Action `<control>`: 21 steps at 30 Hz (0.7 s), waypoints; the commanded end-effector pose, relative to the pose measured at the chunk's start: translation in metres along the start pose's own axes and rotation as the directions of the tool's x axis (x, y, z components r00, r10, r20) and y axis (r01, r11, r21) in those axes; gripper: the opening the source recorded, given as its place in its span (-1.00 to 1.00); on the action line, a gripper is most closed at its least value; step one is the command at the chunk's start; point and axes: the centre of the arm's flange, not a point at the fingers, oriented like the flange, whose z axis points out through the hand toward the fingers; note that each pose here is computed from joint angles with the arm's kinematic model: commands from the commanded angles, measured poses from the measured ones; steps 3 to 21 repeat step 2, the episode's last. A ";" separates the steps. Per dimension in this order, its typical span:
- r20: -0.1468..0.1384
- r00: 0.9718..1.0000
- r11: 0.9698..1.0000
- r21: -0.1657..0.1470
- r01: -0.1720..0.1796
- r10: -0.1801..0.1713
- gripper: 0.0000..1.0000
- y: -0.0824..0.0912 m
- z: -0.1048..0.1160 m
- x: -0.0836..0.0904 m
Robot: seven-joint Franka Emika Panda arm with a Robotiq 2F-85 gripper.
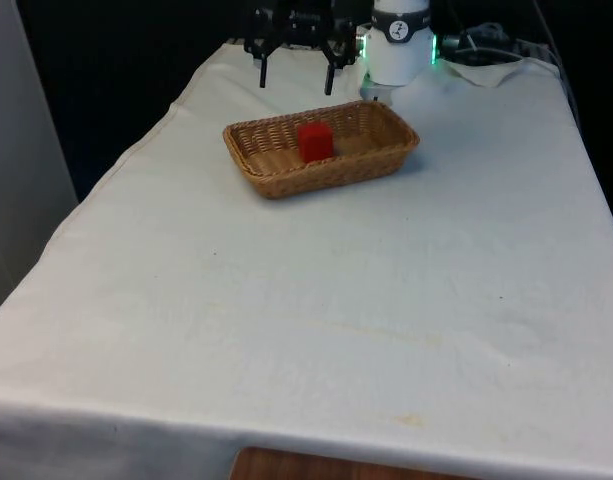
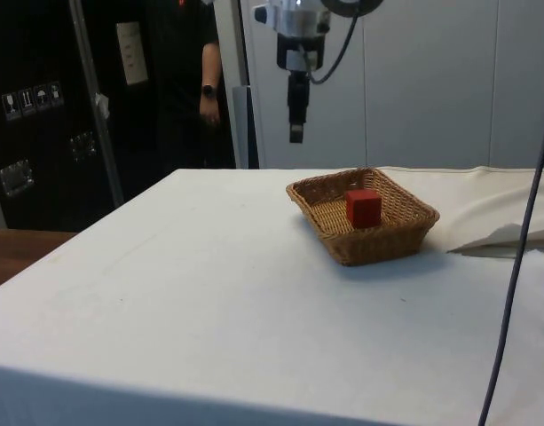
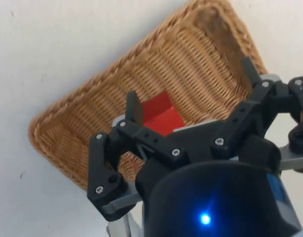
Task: Pick up the cube and place it into the basket.
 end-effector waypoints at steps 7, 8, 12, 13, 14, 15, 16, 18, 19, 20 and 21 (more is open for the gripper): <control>0.000 1.000 1.000 0.001 -0.005 0.005 1.00 0.001 -0.001 0.007; 0.000 1.000 1.000 0.001 -0.005 0.005 1.00 0.001 -0.001 0.007; 0.000 1.000 1.000 0.001 -0.005 0.005 1.00 0.001 -0.001 0.007; 0.000 1.000 1.000 0.001 -0.005 0.005 1.00 0.001 -0.001 0.007; 0.000 1.000 1.000 0.001 -0.005 0.005 1.00 0.001 -0.001 0.007; 0.000 1.000 1.000 0.001 -0.005 0.005 1.00 0.001 -0.001 0.007; 0.000 1.000 1.000 0.001 -0.005 0.005 1.00 0.001 -0.001 0.007; 0.000 1.000 1.000 0.001 -0.005 0.005 1.00 0.001 -0.001 0.007; 0.000 1.000 1.000 0.001 -0.005 0.005 1.00 0.001 -0.001 0.007; 0.000 1.000 1.000 0.001 -0.005 0.005 1.00 0.001 -0.001 0.007; 0.000 1.000 1.000 0.001 -0.005 0.005 1.00 0.001 -0.001 0.007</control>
